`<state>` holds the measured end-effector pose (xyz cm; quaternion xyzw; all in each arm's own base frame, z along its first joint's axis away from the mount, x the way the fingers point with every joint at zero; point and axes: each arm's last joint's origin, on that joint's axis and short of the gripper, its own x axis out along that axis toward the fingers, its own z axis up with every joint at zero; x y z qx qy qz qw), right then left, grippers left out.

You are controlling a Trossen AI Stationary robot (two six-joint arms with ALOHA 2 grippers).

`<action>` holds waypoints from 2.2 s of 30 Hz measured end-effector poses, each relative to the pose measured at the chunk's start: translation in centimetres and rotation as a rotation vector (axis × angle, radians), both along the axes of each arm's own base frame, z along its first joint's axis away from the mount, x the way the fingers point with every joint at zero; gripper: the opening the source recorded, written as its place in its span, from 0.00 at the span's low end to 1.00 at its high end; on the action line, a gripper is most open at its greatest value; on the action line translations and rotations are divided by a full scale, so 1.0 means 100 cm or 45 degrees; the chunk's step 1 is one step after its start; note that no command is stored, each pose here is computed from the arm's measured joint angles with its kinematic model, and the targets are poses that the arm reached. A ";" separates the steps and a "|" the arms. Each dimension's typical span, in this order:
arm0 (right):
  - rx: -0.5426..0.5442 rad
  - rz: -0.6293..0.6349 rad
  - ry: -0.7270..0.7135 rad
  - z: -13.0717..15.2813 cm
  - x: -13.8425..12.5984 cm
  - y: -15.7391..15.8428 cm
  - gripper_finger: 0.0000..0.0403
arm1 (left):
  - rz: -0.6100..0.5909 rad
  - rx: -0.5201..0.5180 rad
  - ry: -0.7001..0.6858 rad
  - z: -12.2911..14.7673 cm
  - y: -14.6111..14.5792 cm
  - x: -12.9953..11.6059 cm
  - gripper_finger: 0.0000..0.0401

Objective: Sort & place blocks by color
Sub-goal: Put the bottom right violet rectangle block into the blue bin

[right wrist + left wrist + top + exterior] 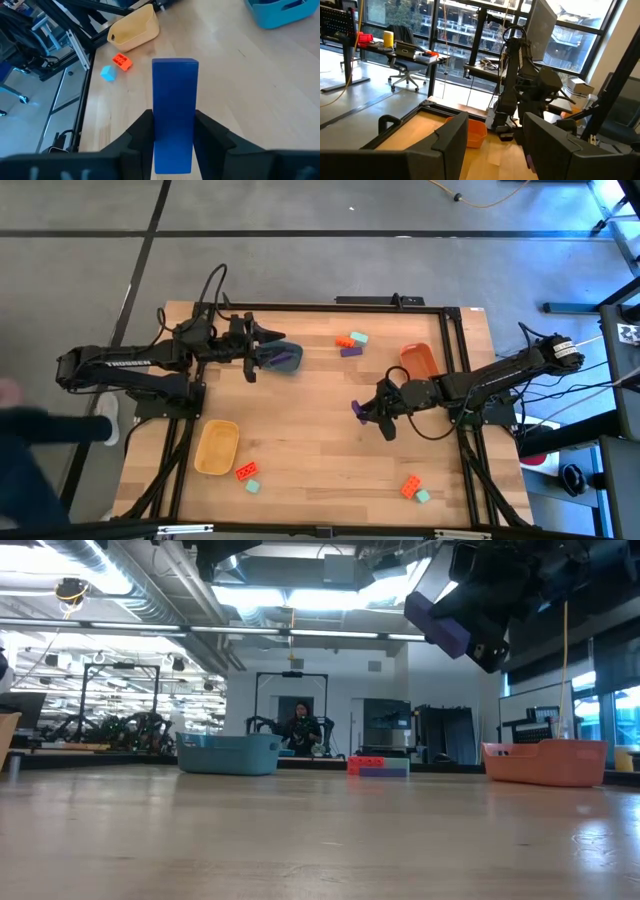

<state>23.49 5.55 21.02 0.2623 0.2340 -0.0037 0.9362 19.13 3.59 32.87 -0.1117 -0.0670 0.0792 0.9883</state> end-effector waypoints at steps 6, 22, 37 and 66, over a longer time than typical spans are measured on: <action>0.004 0.000 -0.027 0.002 0.001 0.000 0.26 | -0.001 0.000 0.000 0.000 0.000 0.000 0.46; -0.144 -0.061 -0.144 0.027 0.022 -0.001 0.26 | -0.038 -0.005 0.027 -0.004 -0.004 0.007 0.46; -0.368 -0.109 -0.268 0.069 0.074 -0.025 0.26 | -0.160 -0.001 0.005 -0.032 -0.026 0.062 0.46; -0.412 -0.032 -0.446 0.094 0.083 -0.035 0.26 | -0.149 -0.007 0.014 -0.030 -0.035 0.097 0.46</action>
